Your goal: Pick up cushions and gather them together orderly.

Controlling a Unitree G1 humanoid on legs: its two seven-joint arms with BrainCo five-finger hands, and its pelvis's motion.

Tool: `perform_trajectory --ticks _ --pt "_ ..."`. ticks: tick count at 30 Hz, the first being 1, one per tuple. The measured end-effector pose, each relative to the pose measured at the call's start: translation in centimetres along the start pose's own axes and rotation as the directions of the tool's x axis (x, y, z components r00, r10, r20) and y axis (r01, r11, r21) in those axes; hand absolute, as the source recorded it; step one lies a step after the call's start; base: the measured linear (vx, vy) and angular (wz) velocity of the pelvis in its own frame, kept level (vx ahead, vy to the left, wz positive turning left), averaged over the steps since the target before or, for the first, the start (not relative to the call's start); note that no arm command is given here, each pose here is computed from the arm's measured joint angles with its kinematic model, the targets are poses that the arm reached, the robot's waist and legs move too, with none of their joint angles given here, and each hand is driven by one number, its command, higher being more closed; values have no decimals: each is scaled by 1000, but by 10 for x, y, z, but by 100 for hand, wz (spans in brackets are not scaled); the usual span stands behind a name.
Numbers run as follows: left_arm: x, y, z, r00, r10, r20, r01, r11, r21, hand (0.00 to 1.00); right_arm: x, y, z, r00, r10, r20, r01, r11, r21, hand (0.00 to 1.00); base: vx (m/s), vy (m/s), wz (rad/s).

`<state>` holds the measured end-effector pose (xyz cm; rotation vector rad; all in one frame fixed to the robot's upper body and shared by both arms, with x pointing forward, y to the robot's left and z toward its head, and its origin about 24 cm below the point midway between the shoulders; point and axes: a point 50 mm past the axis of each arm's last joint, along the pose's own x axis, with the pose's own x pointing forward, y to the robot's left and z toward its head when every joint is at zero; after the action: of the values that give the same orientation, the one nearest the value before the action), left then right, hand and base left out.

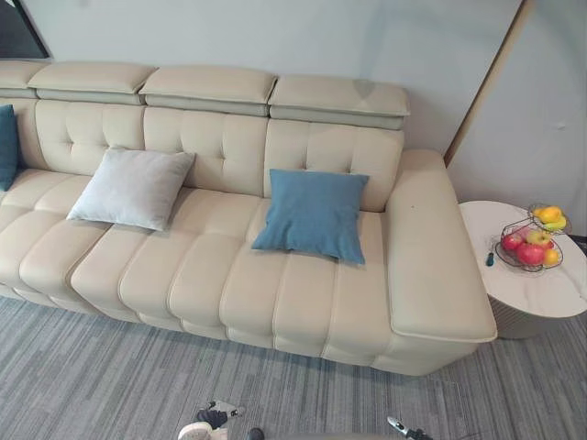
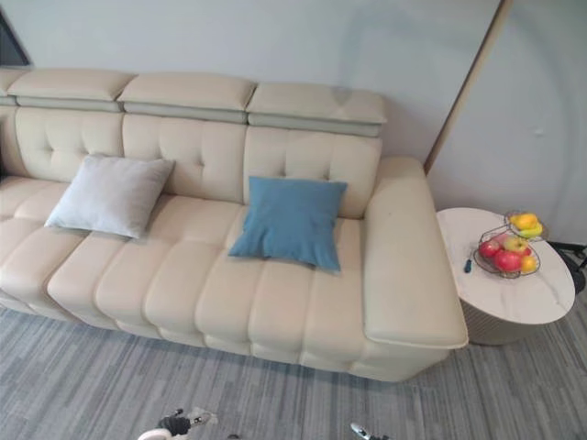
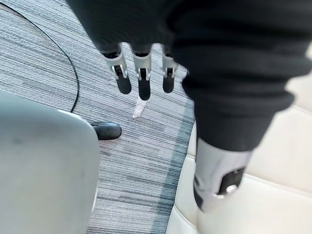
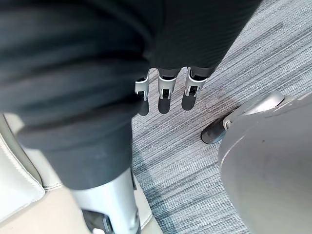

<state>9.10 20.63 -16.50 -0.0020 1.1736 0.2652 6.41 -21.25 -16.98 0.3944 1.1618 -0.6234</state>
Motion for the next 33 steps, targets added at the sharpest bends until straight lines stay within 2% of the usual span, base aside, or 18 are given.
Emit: perform_trajectory --ticks 4,8,12,20,28,33 --pt "0 -6 4 1000 -14 6 14 997 -78 0 0 6 4 1000 20 11 -19 997 -78 0 -39 -3 -42" --pt "0 -9 3 1000 -19 4 19 995 -97 0 -1 12 7 998 44 33 -40 993 -113 0 -17 -24 -95" --pt "1 -12 11 1000 -18 26 21 988 -153 0 -1 19 12 996 73 53 -63 985 -159 0 23 -77 -144" --pt "0 -34 34 992 -67 104 85 981 -175 0 -3 46 30 983 149 112 -127 975 -181 0 -1 1 -180" --pt "-2 -37 22 994 -73 79 87 977 -194 0 -2 31 28 987 113 116 -93 982 -165 0 26 -135 -102" --pt "-2 -36 30 991 -68 111 96 957 -272 0 -1 32 36 985 115 132 -92 981 -172 0 108 -171 -112"
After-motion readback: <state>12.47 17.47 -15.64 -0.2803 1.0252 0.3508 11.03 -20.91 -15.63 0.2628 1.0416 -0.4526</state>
